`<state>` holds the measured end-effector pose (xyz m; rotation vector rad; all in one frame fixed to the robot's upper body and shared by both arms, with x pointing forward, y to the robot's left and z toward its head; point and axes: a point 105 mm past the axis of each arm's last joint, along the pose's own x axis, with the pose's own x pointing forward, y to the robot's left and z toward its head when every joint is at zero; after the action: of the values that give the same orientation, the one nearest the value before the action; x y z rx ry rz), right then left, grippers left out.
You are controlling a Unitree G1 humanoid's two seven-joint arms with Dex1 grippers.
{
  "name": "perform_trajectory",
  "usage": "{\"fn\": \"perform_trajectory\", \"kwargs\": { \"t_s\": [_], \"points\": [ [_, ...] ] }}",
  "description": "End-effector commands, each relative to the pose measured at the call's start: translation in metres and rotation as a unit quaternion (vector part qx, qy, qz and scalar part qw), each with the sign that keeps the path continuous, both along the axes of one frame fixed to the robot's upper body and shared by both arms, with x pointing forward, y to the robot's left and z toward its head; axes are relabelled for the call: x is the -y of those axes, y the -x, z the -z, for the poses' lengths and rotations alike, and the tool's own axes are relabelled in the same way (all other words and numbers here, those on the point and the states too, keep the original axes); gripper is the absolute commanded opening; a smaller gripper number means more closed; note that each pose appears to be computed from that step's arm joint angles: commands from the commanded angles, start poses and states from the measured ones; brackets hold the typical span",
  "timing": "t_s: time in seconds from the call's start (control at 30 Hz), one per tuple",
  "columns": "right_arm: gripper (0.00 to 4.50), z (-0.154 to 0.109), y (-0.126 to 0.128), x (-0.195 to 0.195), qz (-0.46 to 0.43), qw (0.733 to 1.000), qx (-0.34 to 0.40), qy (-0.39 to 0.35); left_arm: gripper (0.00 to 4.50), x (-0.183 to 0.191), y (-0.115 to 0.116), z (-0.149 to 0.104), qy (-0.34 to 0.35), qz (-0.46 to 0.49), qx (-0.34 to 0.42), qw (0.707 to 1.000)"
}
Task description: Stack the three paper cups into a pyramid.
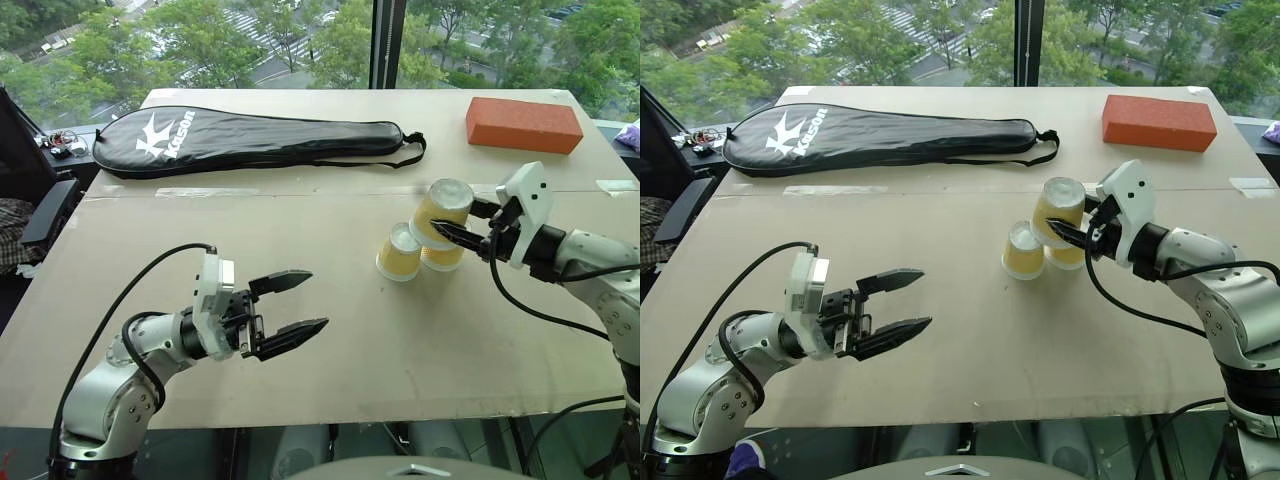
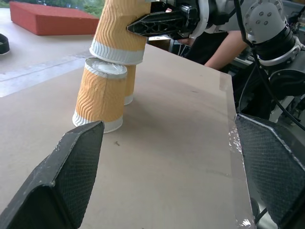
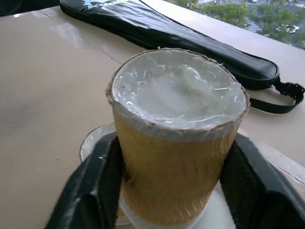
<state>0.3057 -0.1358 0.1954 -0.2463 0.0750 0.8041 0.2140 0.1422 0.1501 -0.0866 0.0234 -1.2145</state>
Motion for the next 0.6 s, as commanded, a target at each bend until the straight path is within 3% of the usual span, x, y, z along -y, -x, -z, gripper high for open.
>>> {"fn": "perform_trajectory", "kwargs": {
  "t_s": [0.03, 0.23, 0.33, 0.6],
  "points": [
    [4.45, -0.010, 0.001, 0.002, -0.007, 1.000, 0.027, 0.007, 4.50, 0.004, 0.004, -0.013, 0.002, 0.007, 0.024, 1.000],
    [4.45, -0.027, 0.016, 0.011, -0.019, 0.998, 0.063, -0.002, 4.50, 0.002, -0.006, -0.009, -0.014, -0.038, 0.018, 0.999],
    [4.45, -0.029, 0.042, 0.027, -0.034, 0.997, 0.062, -0.025, 4.50, -0.004, -0.008, -0.001, -0.027, -0.065, 0.007, 0.998],
    [4.45, 0.007, 0.097, 0.061, -0.002, 1.000, 0.002, -0.029, 4.50, -0.042, -0.008, 0.018, -0.054, -0.132, -0.021, 0.990]
  ]
}}
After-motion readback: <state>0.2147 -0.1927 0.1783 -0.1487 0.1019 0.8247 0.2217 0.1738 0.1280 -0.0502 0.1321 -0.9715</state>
